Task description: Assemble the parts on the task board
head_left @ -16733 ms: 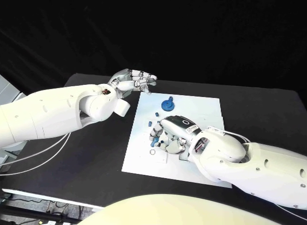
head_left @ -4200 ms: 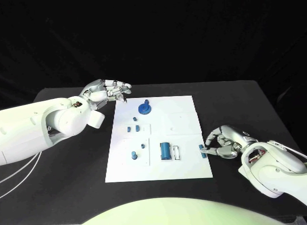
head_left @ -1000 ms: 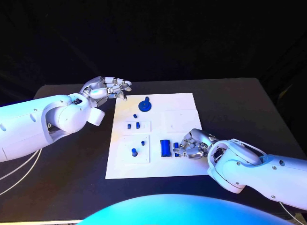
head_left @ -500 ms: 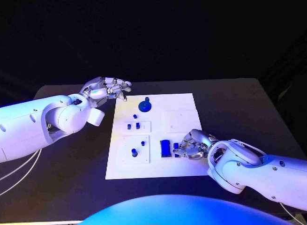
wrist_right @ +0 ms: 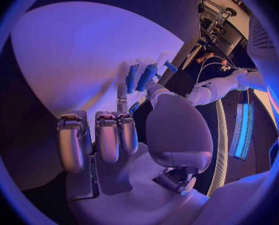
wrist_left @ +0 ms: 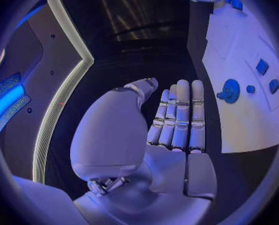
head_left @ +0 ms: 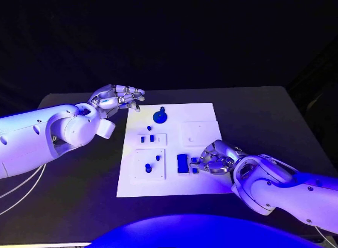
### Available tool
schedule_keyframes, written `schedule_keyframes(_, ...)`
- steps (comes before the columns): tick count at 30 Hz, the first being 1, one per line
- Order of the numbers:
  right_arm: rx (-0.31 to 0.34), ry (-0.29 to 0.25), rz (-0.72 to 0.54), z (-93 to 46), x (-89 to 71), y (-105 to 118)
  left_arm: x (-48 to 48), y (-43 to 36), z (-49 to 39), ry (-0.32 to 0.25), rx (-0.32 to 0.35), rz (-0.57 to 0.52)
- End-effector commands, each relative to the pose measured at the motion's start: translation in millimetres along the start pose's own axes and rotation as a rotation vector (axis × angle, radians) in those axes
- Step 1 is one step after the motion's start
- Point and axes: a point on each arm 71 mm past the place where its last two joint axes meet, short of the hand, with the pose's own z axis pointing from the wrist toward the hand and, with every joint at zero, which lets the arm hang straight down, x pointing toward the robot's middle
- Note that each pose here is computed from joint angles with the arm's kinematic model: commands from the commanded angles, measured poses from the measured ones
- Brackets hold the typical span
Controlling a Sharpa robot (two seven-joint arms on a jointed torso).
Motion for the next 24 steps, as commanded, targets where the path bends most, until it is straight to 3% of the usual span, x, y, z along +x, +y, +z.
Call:
schedule_keyframes(1, -0.148, -0.083, -0.008, -0.7, -7.9, 5.6, 1.6, -0.8, 0.1, 0.015, 0.005, -0.009)
schedule_keyframes(10, -0.214, -0.113, -0.053, 2.5, -12.1, 0.8, 1.5, -0.8, 0.1, 0.015, 0.005, -0.009)
schedule_keyframes(24, -0.247, -0.069, -0.074, 6.8, -4.2, 6.4, 1.1, -0.7, -0.3, 0.014, 0.004, -0.009)
